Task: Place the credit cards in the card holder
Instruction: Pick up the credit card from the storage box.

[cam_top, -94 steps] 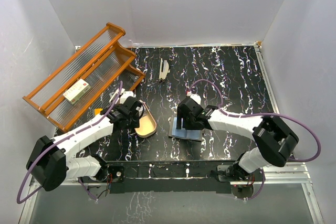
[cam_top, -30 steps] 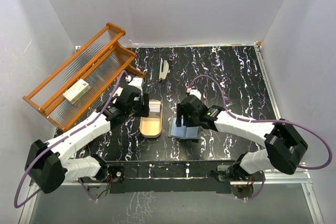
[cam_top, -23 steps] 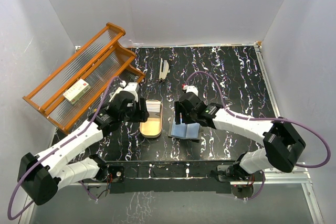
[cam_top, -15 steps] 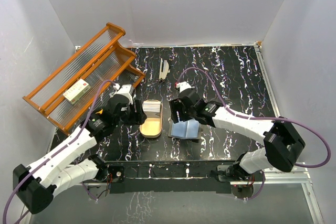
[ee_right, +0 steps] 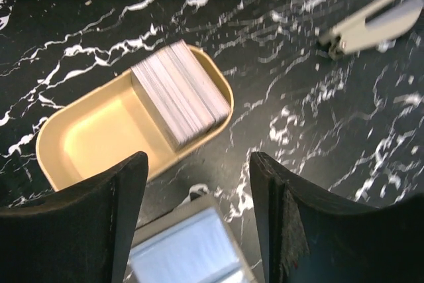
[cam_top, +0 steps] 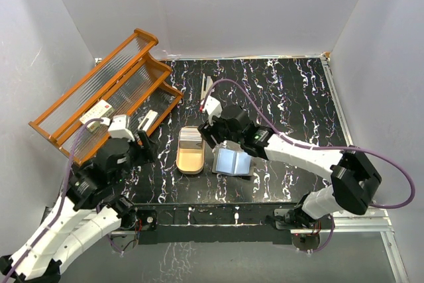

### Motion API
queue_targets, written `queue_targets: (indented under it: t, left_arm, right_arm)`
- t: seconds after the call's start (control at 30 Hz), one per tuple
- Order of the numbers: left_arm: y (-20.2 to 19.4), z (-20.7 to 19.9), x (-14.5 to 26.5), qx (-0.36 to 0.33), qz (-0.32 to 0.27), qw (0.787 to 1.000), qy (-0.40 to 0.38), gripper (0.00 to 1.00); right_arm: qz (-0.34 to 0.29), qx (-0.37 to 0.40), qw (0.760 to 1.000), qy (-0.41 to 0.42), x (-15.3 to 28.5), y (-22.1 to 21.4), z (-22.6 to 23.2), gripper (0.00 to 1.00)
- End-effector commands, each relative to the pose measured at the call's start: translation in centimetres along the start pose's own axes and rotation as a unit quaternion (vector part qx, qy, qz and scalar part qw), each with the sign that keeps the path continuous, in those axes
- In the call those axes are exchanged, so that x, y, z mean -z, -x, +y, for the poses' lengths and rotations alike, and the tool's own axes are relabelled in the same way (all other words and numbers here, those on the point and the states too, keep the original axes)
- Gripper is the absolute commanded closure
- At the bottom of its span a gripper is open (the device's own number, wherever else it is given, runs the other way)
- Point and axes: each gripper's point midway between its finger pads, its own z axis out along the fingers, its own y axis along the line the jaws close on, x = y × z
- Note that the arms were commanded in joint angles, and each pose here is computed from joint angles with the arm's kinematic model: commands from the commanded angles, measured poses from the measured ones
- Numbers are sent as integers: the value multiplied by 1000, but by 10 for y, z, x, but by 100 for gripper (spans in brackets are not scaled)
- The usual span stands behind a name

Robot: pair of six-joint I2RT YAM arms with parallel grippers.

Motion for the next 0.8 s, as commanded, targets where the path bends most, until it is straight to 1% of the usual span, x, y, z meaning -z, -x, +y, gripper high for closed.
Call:
queue_targets:
  t: [0.0, 0.23, 0.33, 0.53, 0.63, 0.77]
  left_arm:
    - [25, 24, 26, -10, -66, 997, 31, 35]
    - [30, 28, 40, 3, -130, 992, -8, 31]
    - [30, 27, 42, 5, -134, 991, -14, 31]
    - [31, 32, 43, 8, -134, 991, 0, 30]
    - [31, 33, 43, 7, -136, 991, 3, 30]
    - [31, 34, 42, 8, -132, 991, 9, 30]
  right_arm:
    - [-81, 95, 992, 18, -15, 60, 8, 38]
    - [-51, 180, 982, 19, -51, 50, 28, 37]
    - [-44, 206, 977, 17, -62, 45, 33, 35]
    - [-21, 249, 968, -2, -80, 30, 30, 32]
    - [-5, 259, 966, -1, -88, 14, 31, 31]
    - [-1, 269, 963, -1, -95, 10, 33, 30]
